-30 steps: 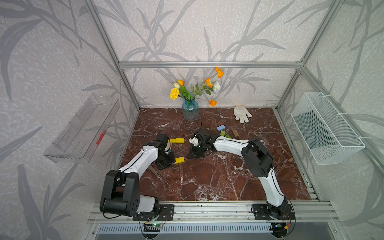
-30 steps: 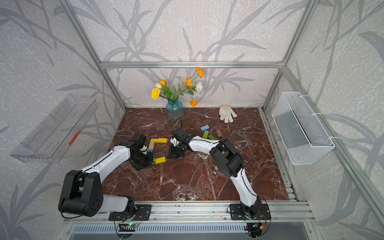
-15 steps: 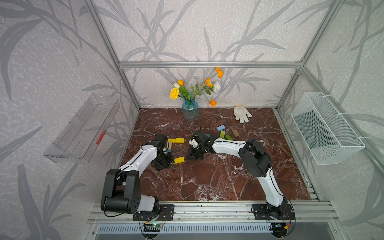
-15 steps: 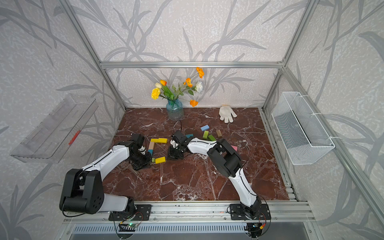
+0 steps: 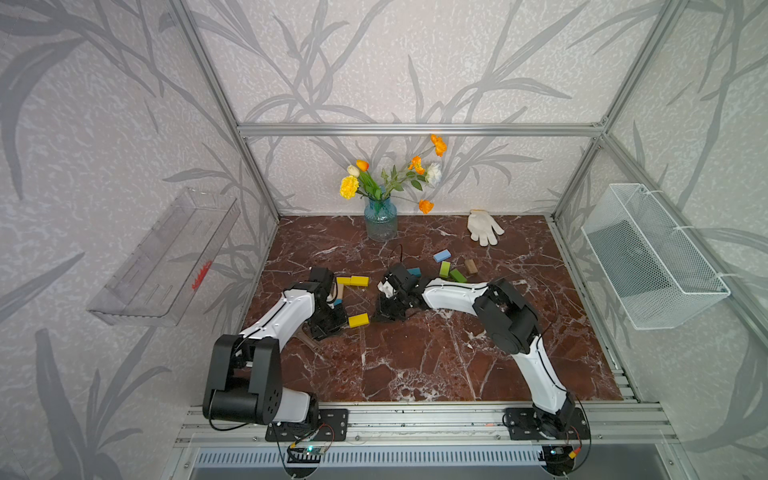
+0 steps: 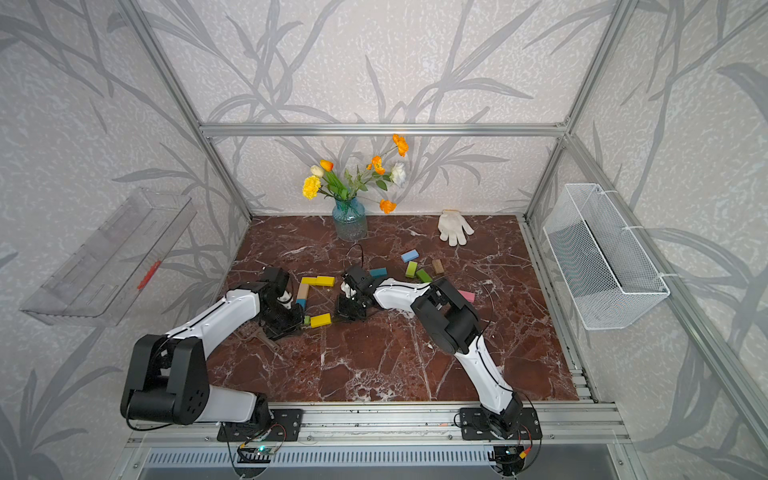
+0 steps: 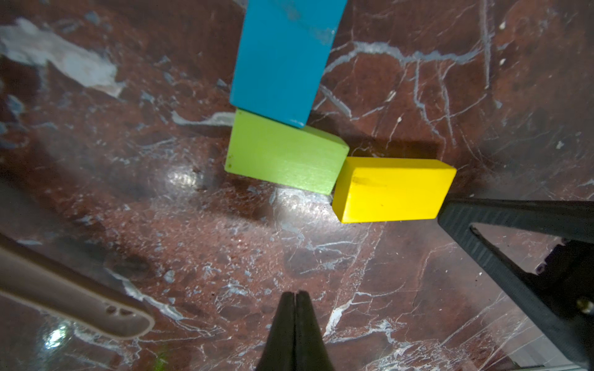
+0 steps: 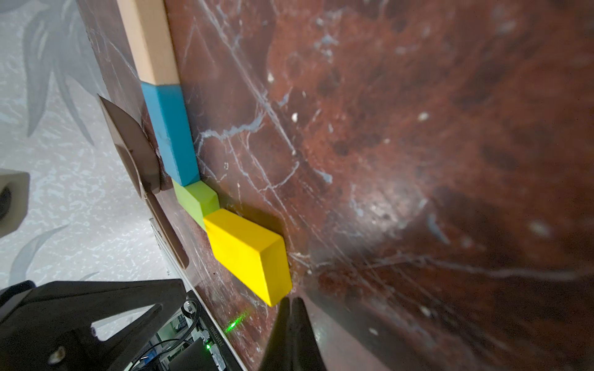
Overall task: Assemble the letter c with building blocks
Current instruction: Adjust the building block at the center of the board.
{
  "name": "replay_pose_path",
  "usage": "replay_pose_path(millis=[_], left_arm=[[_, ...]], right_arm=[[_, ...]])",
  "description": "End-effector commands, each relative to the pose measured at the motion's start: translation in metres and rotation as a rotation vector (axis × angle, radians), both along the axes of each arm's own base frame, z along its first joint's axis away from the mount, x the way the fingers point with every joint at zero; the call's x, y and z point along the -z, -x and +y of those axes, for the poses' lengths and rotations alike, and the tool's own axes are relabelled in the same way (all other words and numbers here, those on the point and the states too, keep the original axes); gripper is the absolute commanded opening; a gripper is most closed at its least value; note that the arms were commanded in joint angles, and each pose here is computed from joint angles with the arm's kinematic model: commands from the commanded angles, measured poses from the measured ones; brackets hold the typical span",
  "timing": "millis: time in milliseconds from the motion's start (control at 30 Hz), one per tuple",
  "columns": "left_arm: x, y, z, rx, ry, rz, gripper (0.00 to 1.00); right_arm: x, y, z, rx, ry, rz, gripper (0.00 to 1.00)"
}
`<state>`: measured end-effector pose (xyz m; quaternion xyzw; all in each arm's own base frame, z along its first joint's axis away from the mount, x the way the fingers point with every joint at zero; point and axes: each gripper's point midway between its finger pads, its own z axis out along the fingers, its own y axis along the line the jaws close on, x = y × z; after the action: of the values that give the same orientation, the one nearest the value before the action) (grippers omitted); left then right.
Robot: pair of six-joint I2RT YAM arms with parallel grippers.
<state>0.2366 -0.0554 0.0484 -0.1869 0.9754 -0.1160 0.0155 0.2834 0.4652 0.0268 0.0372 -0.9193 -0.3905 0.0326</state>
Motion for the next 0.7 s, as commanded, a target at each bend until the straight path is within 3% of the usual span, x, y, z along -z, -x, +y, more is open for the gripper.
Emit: replay_pose_path(millis=[0,667], left_arm=[[0.0028,0.0025,0.0037,0.003,-0.014,0.011,0.0],[0.0062,0.004,0.0038,0.005,-0.013,0.021,0.0]], right_arm=[[0.0131,0.0056,0.002,-0.001,0.012,0.011,0.0],[0.0075,0.0154,0.0099,-0.013,0.001,0.018,0.0]])
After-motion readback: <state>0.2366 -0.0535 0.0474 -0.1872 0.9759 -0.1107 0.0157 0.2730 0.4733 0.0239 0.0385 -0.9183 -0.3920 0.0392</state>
